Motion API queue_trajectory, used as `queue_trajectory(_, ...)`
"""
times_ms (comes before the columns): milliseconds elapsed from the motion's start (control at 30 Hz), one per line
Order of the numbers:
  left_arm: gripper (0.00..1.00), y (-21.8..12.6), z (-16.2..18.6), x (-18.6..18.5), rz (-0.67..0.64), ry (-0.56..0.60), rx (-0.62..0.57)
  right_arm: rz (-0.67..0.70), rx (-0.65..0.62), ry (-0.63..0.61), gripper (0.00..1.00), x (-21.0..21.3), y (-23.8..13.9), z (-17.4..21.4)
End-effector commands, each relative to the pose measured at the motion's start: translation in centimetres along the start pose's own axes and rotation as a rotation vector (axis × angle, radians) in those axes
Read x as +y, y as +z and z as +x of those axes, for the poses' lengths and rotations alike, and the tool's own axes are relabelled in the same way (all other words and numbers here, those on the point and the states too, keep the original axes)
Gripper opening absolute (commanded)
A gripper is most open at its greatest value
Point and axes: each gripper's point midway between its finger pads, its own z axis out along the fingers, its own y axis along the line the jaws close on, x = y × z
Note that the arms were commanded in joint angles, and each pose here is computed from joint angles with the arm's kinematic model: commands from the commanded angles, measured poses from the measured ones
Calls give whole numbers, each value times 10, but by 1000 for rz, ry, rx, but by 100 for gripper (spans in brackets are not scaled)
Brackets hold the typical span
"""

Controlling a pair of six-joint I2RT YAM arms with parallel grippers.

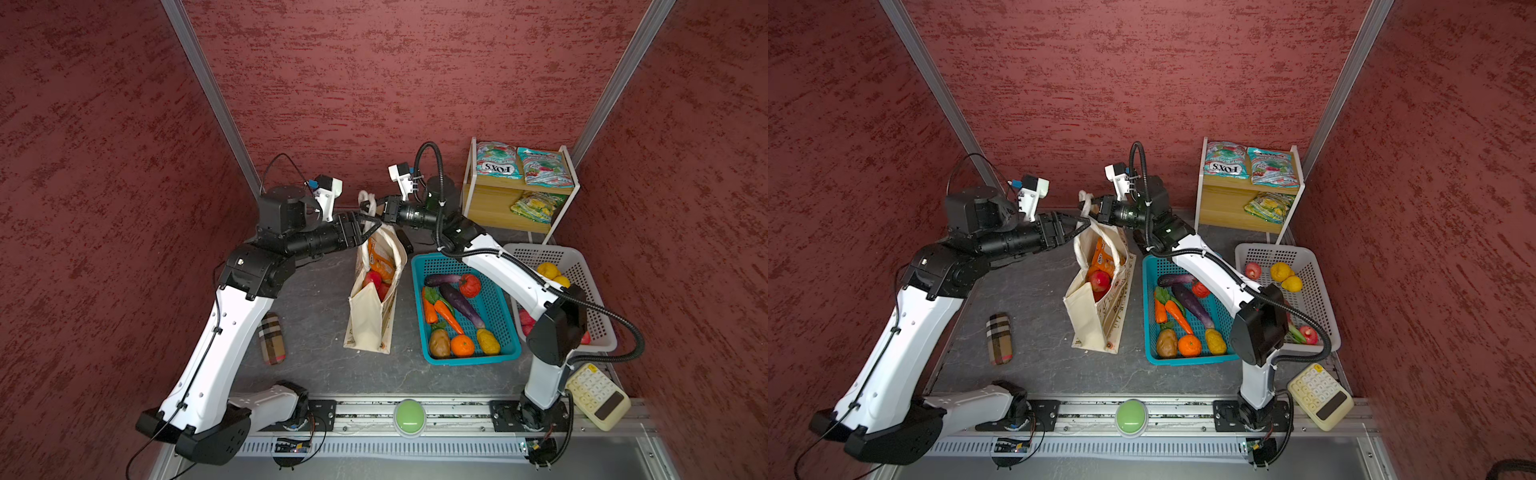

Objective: Place the food into the grocery bag and tie it

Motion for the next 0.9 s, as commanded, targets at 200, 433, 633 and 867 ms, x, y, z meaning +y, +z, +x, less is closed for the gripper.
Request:
queue_trajectory(200,63,-28,-23,21,-16,-94,-141,-71,-104,-91,0,41,-16,-33)
queue_trajectory(433,58,-28,-42,42,11,-196,-185,-77,-83,-86,0,41,-16,-29)
queue_trajectory(633,50,-4,-52,45,59,-214,-149,-74,-42,-69,0,37,-16,-17)
queue_trajectory(867,53,26,-49,51,58,-222,-103,-69,17,-65,0,37,-16,-1)
